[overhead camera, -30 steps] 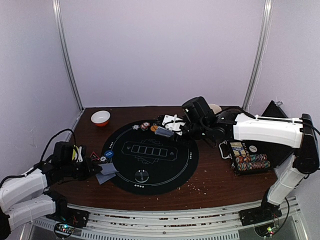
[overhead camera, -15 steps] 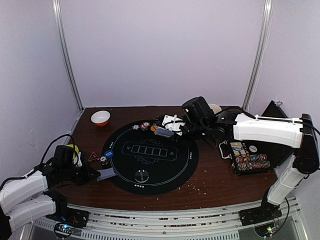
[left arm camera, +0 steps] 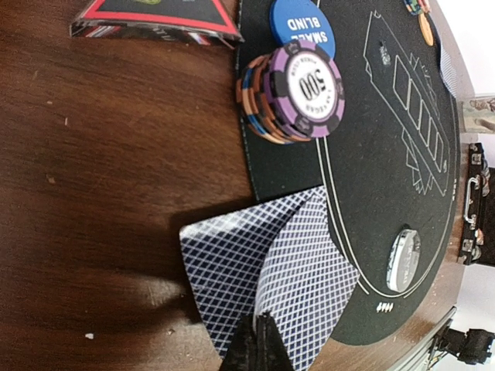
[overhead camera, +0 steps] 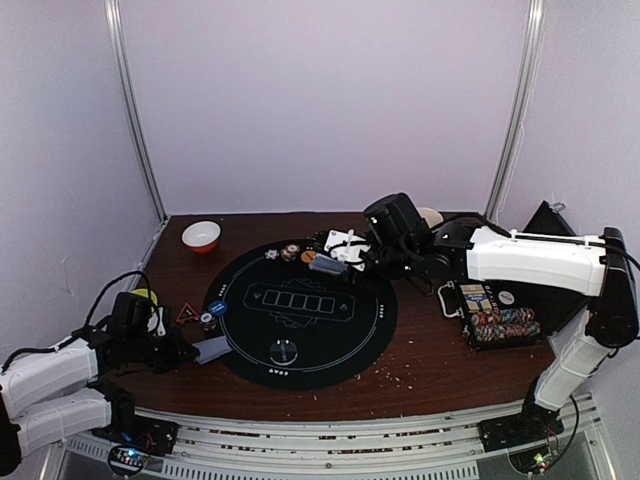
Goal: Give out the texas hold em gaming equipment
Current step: Distribute the poker card in the small blind area.
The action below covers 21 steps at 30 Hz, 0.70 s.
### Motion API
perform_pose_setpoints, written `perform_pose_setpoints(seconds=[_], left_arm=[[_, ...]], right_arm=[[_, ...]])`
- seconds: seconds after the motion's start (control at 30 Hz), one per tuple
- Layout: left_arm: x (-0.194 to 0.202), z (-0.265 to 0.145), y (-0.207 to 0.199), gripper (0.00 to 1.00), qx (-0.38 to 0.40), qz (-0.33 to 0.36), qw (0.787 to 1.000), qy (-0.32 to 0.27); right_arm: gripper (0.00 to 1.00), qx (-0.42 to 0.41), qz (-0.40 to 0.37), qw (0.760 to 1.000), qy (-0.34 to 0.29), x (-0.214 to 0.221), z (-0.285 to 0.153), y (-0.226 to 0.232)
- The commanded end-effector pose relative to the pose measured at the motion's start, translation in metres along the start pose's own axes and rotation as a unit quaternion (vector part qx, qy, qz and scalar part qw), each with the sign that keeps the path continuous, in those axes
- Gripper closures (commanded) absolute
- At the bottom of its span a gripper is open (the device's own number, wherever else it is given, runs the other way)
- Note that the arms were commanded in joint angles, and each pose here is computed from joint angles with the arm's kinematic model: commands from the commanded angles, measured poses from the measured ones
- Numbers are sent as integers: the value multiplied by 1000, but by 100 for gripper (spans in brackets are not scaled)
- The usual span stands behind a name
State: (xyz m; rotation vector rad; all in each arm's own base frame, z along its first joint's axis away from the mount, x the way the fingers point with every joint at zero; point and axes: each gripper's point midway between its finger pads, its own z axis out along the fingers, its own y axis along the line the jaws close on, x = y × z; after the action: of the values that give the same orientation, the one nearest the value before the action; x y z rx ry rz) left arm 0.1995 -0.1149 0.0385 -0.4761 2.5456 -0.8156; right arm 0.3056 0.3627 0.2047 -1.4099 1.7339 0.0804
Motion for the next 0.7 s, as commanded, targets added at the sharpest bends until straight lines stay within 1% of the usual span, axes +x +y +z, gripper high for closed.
perform_pose_setpoints(seconds=[0.0,0.13,0.3,0.4,0.53,0.67], left_arm=[[-13,-2,-21,100,32,44,998,-8],[-12,-4,-33,100,62,59,996,-2],[-17,-3,-35,100,57,70,996,-7],[-20,-1,-32,100,39,77,996,-1],[-17,2,-24,100,19,64,998,12],[-9,2,-11,100,6,28,1000,9]], right_arm=[[53,-3,-1,1000,7,3,3,-1],[53,-4,-1,1000,9,4,3,-1],[53,-5,-1,1000,8,3,4,-1],[53,-5,-3,1000,12,4,4,-1],[53,-6,-2,1000,12,4,3,0],[53,-5,-1,1000,12,5,2,-1]])
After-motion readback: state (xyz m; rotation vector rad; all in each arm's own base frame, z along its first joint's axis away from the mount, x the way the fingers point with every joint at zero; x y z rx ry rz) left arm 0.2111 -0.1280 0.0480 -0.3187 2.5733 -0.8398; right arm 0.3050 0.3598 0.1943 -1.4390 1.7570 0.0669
